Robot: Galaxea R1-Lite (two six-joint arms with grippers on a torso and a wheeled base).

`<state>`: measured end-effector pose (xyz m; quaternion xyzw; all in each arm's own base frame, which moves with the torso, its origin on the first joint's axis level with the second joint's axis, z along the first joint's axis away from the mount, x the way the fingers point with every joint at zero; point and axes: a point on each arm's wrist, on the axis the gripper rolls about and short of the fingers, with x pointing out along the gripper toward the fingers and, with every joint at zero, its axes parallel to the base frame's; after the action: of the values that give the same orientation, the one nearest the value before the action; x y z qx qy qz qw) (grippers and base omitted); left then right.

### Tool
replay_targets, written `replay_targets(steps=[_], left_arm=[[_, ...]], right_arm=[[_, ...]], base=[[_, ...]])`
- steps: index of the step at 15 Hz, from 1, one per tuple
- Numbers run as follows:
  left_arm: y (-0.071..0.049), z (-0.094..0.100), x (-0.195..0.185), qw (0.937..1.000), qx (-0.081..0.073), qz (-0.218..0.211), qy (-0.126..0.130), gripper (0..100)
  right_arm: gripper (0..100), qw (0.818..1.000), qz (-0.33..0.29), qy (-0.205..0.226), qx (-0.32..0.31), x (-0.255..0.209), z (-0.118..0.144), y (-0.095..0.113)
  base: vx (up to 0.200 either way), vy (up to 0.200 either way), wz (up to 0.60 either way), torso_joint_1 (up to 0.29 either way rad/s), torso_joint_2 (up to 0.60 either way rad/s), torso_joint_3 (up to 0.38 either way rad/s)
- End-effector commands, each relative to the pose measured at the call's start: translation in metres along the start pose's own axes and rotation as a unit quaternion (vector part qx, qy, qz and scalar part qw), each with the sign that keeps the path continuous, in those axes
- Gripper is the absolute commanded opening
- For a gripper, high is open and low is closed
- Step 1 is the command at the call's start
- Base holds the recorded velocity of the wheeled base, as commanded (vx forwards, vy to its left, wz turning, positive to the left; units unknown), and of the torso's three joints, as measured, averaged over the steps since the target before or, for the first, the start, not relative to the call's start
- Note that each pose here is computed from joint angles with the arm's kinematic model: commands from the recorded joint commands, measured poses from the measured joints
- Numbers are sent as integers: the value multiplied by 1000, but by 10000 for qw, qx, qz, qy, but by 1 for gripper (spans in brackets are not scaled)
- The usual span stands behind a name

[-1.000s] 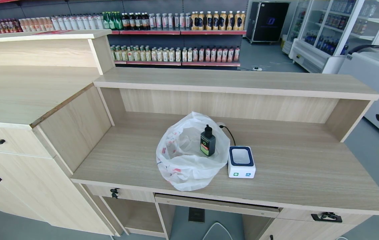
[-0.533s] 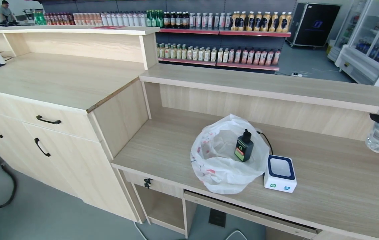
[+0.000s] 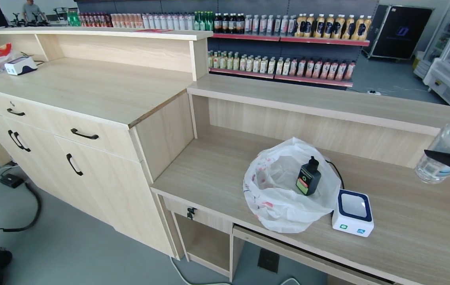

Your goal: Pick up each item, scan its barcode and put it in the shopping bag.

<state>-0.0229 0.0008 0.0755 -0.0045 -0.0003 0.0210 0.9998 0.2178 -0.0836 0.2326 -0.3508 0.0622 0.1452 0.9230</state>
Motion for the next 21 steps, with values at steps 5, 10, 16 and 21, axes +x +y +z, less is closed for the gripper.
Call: replay_targets(steps=[5,10,16,21], left_arm=[[0,0,0,10000,-1,5,2,100],[0,0,0,10000,-1,5,2,100],[0,0,0,10000,-1,5,2,100],[0,0,0,10000,-1,5,2,100]], right_arm=[[0,9955,821,-329,-331,33,-34,3],[0,9792,1415,-938,-1113,47,-61,12],[0,9678,1604,-1157,-1558,58,-78,17],[0,9622,1855,-1373,-1444,80,-89,20]], base=[[0,0,0,0,0,0],[0,0,0,0,0,0],[0,0,0,0,0,0],[0,0,0,0,0,0]])
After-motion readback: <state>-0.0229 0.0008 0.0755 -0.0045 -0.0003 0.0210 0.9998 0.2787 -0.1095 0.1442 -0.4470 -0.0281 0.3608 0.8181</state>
